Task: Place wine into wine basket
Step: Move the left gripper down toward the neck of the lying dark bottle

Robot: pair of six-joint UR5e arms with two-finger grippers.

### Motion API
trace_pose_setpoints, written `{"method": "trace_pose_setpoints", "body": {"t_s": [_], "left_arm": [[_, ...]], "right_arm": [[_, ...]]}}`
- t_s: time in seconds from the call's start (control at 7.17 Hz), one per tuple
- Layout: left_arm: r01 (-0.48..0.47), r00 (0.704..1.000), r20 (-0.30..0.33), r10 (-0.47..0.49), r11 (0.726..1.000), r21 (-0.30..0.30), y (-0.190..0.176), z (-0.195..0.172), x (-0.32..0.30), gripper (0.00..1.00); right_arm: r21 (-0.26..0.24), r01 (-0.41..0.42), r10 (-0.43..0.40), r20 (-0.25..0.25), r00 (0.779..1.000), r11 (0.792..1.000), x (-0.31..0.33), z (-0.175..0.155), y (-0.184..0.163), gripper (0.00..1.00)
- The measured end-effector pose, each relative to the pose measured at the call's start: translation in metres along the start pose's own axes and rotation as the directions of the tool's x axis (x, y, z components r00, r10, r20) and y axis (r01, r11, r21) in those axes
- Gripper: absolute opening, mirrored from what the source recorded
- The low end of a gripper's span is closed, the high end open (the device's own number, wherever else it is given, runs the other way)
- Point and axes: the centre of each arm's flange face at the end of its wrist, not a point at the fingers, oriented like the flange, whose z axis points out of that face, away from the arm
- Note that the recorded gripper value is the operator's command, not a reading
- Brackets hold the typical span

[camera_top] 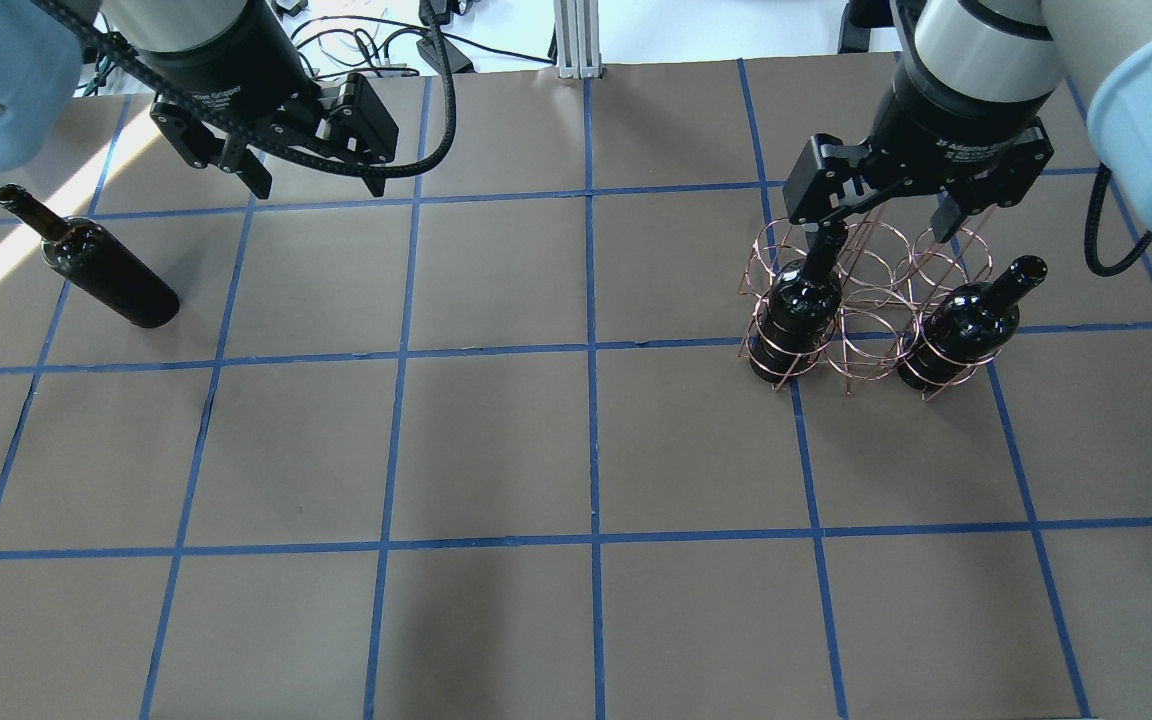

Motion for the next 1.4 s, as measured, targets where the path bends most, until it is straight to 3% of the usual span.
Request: {"method": "trace_pose_setpoints", "body": {"t_s": [0.28, 0.56, 0.84, 1.12, 1.4], "left_arm": [[0.008, 1.0, 0.004, -0.008, 1.0, 0.005, -0.001, -0.002, -0.006, 1.0], [0.004, 0.999, 0.037, -0.005, 1.0, 0.017, -0.011, -0.007, -0.049, 1.0], [0.037, 0.998, 0.055, -0.037, 0.999, 0.009, -0.024, -0.005, -0.139, 1.0], [0.131, 0.99, 0.061, -0.129, 0.991, -0.03, -0.029, 0.015, -0.243, 1.0], [0.083, 0.995, 0.053, -0.08, 0.994, -0.066, -0.041, 0.051, -0.305, 1.0]], "right_arm": [[0.001, -0.004, 0.004, 0.0, 1.0, 1.0, 0.0, 0.0, 0.0, 1.0], [-0.001, -0.004, 0.004, 0.0, 1.0, 1.0, 0.0, 0.0, 0.0, 1.0], [-0.009, -0.001, 0.001, 0.0, 1.0, 1.0, -0.001, 0.001, 0.001, 1.0], [-0.007, 0.001, -0.001, 0.004, 1.0, 1.0, -0.002, 0.001, 0.001, 1.0], [-0.004, 0.002, -0.002, 0.006, 1.0, 1.0, -0.002, 0.001, 0.001, 1.0]]}}
